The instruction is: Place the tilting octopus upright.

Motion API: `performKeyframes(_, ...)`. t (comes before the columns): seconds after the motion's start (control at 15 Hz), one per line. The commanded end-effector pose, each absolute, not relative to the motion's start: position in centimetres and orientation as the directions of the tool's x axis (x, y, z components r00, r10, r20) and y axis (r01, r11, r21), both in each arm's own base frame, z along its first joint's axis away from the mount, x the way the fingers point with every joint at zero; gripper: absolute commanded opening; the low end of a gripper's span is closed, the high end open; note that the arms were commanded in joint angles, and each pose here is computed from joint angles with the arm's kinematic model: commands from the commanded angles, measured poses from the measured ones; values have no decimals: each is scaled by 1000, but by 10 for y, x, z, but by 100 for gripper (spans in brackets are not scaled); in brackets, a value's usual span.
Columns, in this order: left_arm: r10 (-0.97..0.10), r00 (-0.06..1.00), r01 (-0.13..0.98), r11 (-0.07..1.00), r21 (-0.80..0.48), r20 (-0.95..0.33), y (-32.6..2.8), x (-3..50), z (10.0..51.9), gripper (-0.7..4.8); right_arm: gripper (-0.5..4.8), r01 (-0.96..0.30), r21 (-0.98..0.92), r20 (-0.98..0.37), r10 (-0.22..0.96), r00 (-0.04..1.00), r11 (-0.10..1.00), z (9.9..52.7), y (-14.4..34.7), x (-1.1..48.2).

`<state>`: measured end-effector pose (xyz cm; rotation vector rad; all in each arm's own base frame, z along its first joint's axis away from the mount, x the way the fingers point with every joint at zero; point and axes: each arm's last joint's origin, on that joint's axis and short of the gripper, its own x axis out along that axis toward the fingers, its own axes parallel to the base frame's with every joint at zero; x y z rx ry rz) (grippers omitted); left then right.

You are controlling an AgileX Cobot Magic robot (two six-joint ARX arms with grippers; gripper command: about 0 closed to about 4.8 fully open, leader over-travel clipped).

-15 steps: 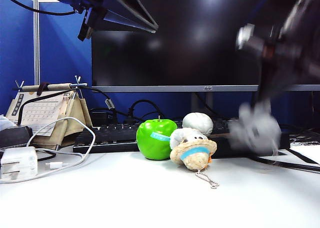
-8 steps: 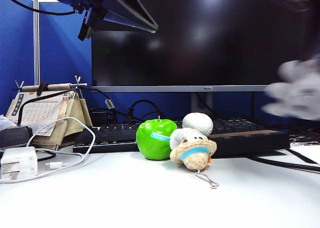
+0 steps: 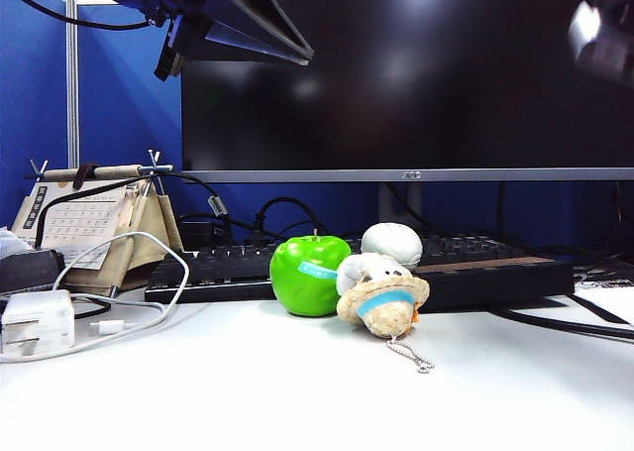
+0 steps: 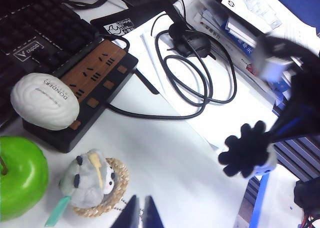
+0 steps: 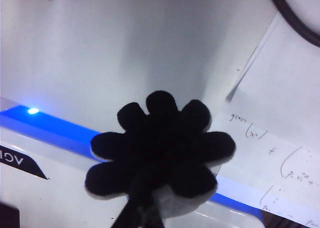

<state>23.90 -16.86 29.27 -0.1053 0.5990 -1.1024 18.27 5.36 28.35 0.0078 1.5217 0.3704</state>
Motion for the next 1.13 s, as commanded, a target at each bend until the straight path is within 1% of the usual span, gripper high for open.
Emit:
performKeyframes(0.07, -867, 315, 815, 456, -359, -387, -169, 239, 296, 26, -7, -237, 232, -972, 231, -32, 943, 273, 57, 195)
performKeyframes(0.2, -867, 315, 815, 456, -358, -387, -169, 239, 296, 26, -7, -238, 232, -971, 210, -115, 943, 256, 61, 209)
performKeyframes(0.27, -866, 315, 815, 456, -358, -387, -169, 239, 296, 26, -7, -239, 232, -970, 207, -127, 943, 250, 62, 214)
performKeyframes(0.47, -866, 317, 814, 458, -357, -387, -169, 239, 296, 26, -7, -252, 237, -970, 215, -113, 938, 240, 65, 226)
performKeyframes(0.67, -866, 317, 814, 458, -357, -387, -169, 239, 296, 26, -7, -245, 237, -967, 203, -155, 940, 230, 67, 232)
performKeyframes(0.73, -866, 317, 814, 458, -357, -387, -169, 239, 296, 26, -7, -248, 237, -966, 203, -158, 939, 226, 68, 235)
performKeyframes(1.13, -866, 317, 814, 458, -357, -387, -169, 239, 296, 26, -7, -263, 246, -969, 229, -93, 933, 225, 70, 242)
